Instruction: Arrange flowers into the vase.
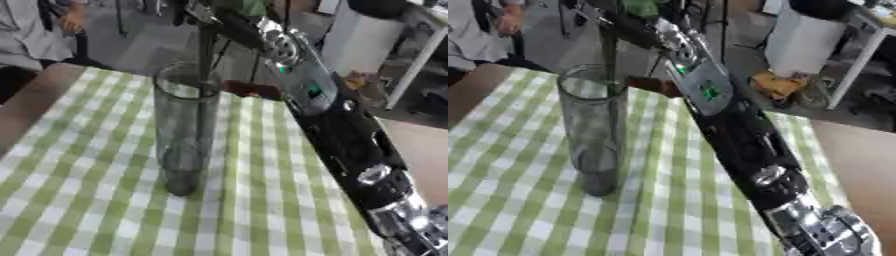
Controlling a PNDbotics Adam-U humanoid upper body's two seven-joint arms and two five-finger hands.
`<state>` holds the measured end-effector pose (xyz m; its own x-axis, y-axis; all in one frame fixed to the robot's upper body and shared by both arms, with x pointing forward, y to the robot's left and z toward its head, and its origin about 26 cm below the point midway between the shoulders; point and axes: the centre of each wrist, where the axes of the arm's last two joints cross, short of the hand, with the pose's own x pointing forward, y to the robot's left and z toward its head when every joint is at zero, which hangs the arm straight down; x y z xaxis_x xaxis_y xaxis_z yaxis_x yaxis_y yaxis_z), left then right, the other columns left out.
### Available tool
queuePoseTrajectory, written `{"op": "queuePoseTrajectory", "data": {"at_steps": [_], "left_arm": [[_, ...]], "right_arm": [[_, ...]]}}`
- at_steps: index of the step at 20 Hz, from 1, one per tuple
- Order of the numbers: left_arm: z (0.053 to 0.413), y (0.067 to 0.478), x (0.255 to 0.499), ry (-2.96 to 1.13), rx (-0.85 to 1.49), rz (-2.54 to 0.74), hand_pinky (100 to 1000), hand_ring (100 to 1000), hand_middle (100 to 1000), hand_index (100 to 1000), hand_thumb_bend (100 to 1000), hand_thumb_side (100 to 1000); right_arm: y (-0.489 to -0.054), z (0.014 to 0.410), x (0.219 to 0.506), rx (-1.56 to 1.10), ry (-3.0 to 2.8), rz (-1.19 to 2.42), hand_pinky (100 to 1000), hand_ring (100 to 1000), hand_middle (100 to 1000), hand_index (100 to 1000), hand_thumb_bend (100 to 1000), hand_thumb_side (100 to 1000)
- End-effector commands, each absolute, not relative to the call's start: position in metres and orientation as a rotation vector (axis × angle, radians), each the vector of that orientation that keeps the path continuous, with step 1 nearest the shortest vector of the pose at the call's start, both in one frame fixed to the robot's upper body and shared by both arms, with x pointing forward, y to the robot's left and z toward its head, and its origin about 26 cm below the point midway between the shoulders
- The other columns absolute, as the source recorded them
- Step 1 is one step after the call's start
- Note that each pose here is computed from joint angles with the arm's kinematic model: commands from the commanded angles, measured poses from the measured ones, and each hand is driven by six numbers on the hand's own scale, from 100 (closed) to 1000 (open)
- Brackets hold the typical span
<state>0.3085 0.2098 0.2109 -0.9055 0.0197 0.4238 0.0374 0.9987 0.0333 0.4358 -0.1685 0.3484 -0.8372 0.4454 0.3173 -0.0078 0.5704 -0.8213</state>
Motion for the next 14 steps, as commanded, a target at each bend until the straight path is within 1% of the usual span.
{"op": "queuePoseTrajectory", "data": {"at_steps": [1, 5, 7, 9, 10, 14], "left_arm": [[0.2164, 0.2102, 0.3065, -2.726, -0.038, -0.048, 587, 876, 911, 917, 100, 845], [0.2162, 0.2102, 0.3065, -2.725, -0.038, -0.047, 587, 876, 911, 917, 100, 845], [0.2161, 0.2101, 0.3065, -2.724, -0.039, -0.048, 586, 877, 911, 917, 100, 844], [0.2161, 0.2101, 0.3065, -2.725, -0.039, -0.047, 587, 877, 911, 917, 100, 843], [0.2161, 0.2102, 0.3065, -2.725, -0.038, -0.047, 586, 877, 911, 917, 100, 843], [0.2159, 0.2102, 0.3064, -2.723, -0.038, -0.047, 586, 877, 911, 917, 100, 843]], "right_arm": [[-0.1768, 0.3631, 0.4294, -0.421, -2.319, 1.261, 700, 723, 585, 611, 441, 1000], [-0.179, 0.3606, 0.4297, -0.423, -2.303, 1.286, 706, 729, 594, 636, 453, 1000], [-0.1797, 0.3595, 0.4299, -0.422, -2.294, 1.299, 716, 739, 608, 676, 469, 1000], [-0.1802, 0.3585, 0.43, -0.422, -2.283, 1.317, 720, 743, 613, 683, 473, 1000], [-0.1804, 0.3581, 0.43, -0.422, -2.276, 1.33, 730, 752, 624, 707, 480, 1000], [-0.1818, 0.3583, 0.43, -0.431, -2.241, 1.392, 759, 782, 665, 750, 507, 1000]]}}
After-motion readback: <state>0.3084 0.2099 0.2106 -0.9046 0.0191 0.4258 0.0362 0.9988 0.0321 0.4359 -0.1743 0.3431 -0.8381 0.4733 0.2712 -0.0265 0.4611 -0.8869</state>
